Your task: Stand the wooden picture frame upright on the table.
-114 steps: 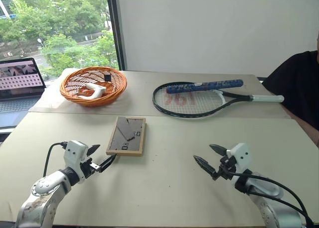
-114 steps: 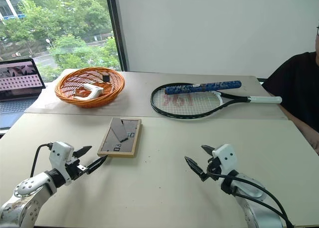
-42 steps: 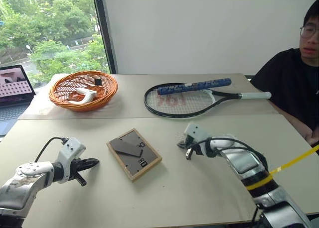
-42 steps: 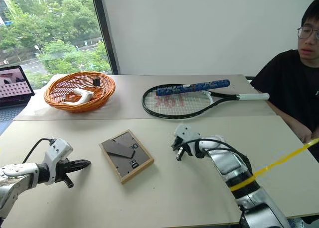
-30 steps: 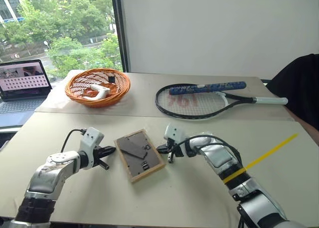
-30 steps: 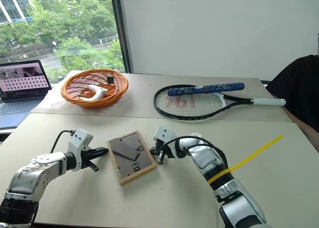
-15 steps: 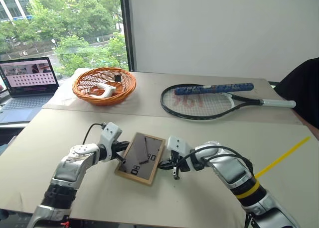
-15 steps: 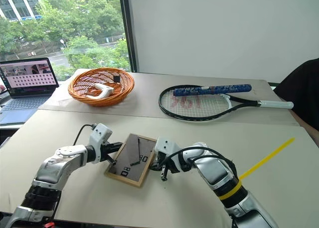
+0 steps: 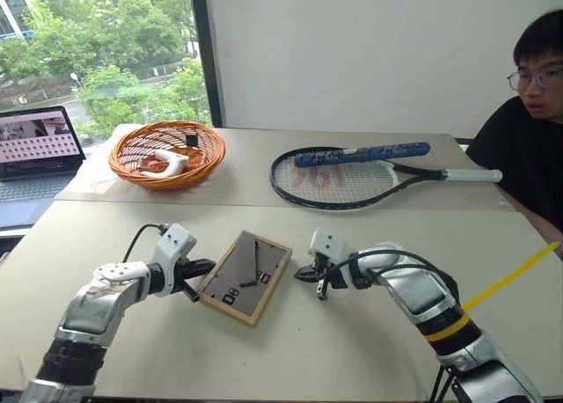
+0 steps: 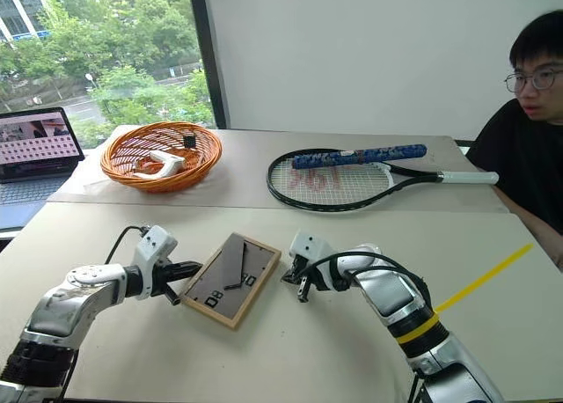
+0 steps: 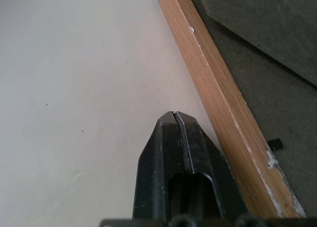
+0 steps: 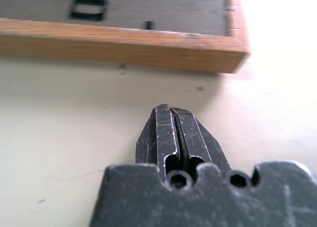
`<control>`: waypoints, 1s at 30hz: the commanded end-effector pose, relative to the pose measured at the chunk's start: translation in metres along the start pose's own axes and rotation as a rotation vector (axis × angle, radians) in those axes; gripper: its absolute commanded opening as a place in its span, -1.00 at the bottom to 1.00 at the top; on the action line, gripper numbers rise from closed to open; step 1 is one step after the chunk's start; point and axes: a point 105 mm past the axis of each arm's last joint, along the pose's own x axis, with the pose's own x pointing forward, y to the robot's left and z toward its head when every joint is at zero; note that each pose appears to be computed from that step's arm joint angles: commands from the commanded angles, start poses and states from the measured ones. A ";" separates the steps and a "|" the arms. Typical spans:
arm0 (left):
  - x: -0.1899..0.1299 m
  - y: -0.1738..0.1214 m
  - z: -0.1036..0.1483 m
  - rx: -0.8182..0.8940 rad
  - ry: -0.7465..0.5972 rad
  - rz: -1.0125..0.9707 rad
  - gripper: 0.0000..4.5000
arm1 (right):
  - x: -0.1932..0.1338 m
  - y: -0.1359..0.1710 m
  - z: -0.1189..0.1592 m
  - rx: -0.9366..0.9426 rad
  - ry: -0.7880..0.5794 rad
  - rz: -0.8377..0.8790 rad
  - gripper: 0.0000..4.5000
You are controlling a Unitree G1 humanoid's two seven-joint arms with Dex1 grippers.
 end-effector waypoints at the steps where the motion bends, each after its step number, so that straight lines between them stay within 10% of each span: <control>1: 0.012 -0.029 -0.018 -0.075 0.056 -0.092 -1.00 | 0.006 -0.011 0.006 -0.030 -0.015 -0.043 -0.98; 12: 0.019 -0.052 -0.013 -0.113 0.056 -0.151 -1.00 | 0.018 -0.008 0.011 -0.031 -0.039 -0.020 -0.98; 24: -0.034 0.016 -0.015 -0.356 0.117 0.162 -1.00 | -0.049 -0.008 -0.005 -0.056 -0.031 0.007 -0.98; 30: -0.058 -0.030 0.017 -0.688 -0.031 -0.285 -0.23 | -0.065 0.023 -0.001 -0.127 -0.118 0.145 -1.00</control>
